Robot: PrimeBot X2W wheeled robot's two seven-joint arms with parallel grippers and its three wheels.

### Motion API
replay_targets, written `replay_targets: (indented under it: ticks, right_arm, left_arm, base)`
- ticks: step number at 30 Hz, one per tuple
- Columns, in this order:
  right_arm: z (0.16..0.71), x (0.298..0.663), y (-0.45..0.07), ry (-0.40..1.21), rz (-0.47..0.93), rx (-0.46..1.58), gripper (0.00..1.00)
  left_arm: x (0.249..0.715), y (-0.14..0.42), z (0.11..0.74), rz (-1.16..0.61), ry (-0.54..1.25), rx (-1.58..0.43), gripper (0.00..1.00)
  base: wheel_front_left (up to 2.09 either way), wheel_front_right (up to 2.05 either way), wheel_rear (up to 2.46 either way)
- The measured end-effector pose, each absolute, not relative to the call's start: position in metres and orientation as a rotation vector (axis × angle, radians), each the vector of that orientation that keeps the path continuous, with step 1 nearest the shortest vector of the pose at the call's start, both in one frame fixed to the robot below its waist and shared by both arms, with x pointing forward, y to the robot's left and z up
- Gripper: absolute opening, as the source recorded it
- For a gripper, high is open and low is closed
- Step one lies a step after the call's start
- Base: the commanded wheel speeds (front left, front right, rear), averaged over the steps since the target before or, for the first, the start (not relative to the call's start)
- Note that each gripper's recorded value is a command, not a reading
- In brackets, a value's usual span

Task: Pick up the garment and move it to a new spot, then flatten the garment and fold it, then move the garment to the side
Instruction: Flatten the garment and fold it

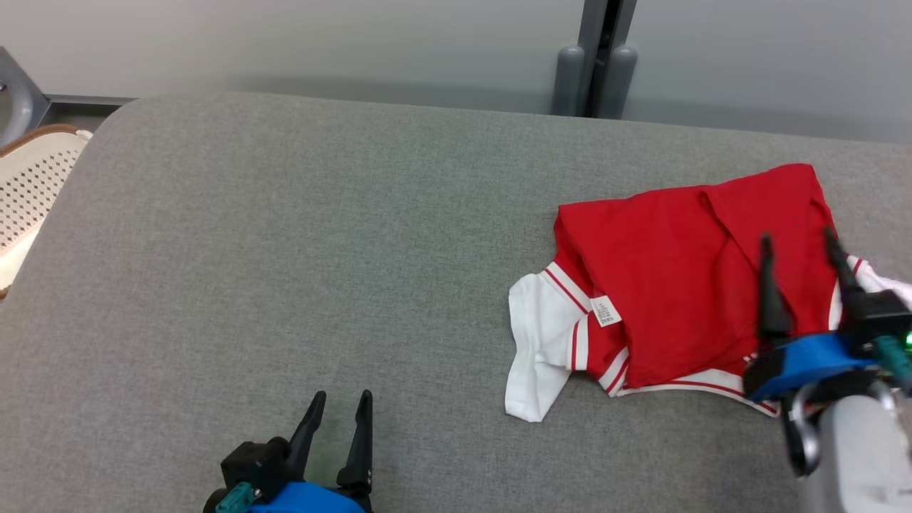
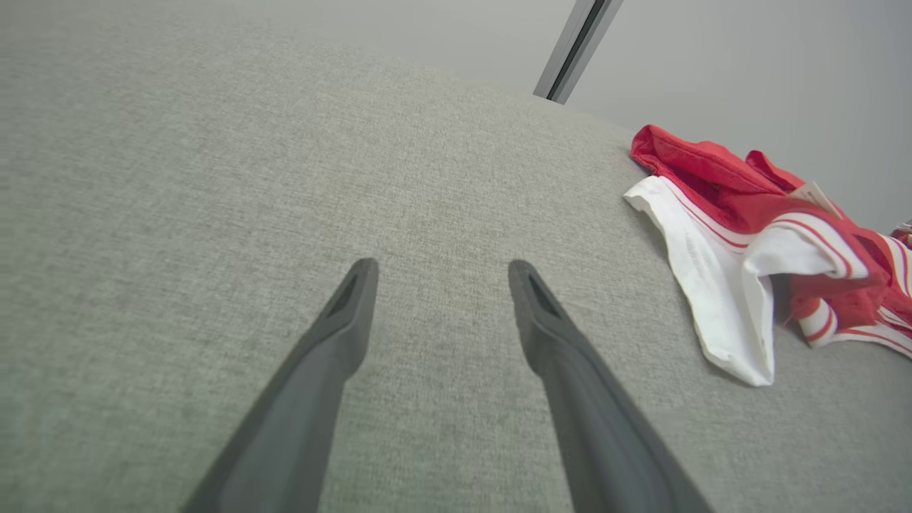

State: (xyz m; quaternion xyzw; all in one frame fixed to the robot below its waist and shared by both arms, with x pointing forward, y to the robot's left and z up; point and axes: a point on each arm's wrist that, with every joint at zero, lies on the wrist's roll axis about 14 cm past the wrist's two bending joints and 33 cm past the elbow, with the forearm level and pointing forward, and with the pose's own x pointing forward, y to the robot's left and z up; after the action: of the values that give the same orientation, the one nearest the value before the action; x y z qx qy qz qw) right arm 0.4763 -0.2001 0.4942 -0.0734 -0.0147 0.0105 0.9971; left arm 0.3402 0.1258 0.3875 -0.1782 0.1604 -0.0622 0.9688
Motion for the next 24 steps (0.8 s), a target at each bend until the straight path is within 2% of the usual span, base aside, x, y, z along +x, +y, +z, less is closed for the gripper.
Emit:
replay_targets:
  ticks: [7,16,18,24]
  right_arm:
    - [0.458,0.449,-0.073,0.059,0.378,-0.016,1.0]
    - [0.399,0.406,-0.033,0.269,0.522,0.0,1.0]
    - [0.395,0.405,-0.03,0.286,0.535,-0.007,0.0]
    - [0.395,0.412,-0.038,0.29,0.501,0.005,0.0]
  left_arm:
    - [0.333,0.135,0.383,-0.095,0.337,-0.355,1.0]
    - [0.33,0.137,0.384,-0.084,0.334,-0.362,1.0]
    - [0.329,0.136,0.383,-0.086,0.336,-0.362,1.0]
    - [0.33,0.135,0.384,-0.091,0.335,-0.361,1.0]
  base:
    - [0.0,0.0,0.0]
    - [0.0,0.0,0.0]
    - [0.0,0.0,0.0]
    - [0.0,0.0,0.0]
